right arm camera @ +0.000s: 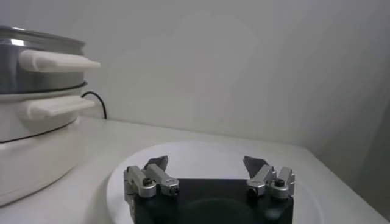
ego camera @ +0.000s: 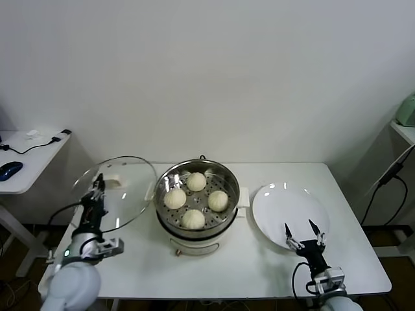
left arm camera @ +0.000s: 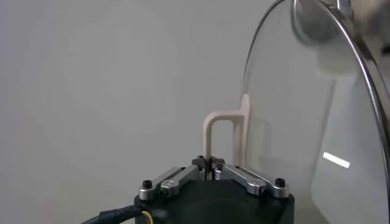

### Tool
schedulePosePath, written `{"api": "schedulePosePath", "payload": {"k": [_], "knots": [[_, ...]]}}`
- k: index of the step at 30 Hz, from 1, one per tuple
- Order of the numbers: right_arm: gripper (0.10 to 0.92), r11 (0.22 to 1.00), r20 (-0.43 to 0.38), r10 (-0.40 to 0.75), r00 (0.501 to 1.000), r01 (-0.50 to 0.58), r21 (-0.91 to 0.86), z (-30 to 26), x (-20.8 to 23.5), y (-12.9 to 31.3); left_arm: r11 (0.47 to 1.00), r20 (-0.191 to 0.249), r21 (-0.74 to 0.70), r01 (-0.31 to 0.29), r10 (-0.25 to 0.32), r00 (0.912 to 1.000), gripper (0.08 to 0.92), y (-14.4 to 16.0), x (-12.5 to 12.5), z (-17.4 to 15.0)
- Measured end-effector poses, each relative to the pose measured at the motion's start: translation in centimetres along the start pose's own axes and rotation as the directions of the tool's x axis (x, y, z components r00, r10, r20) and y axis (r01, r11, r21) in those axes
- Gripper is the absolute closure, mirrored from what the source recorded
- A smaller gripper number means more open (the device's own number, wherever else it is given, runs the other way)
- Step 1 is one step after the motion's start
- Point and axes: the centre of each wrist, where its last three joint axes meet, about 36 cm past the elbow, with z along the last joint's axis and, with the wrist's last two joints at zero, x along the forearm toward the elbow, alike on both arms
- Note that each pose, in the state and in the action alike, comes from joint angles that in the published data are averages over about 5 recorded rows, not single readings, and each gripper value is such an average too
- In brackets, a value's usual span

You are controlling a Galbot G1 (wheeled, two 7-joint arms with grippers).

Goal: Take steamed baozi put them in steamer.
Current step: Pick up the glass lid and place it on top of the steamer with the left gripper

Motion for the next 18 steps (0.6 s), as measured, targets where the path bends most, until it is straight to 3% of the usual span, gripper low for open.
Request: {"api": "schedulePosePath", "payload": {"k": [18], "knots": [[0.200,1.000,0.035,0.008,0.999,-0.009,0.022,1.4,0.7,-0.8,0.997,0.070,0.070,-0.027,0.022,0.9973,0.870,-0.3,1.4,-17.9]]}}
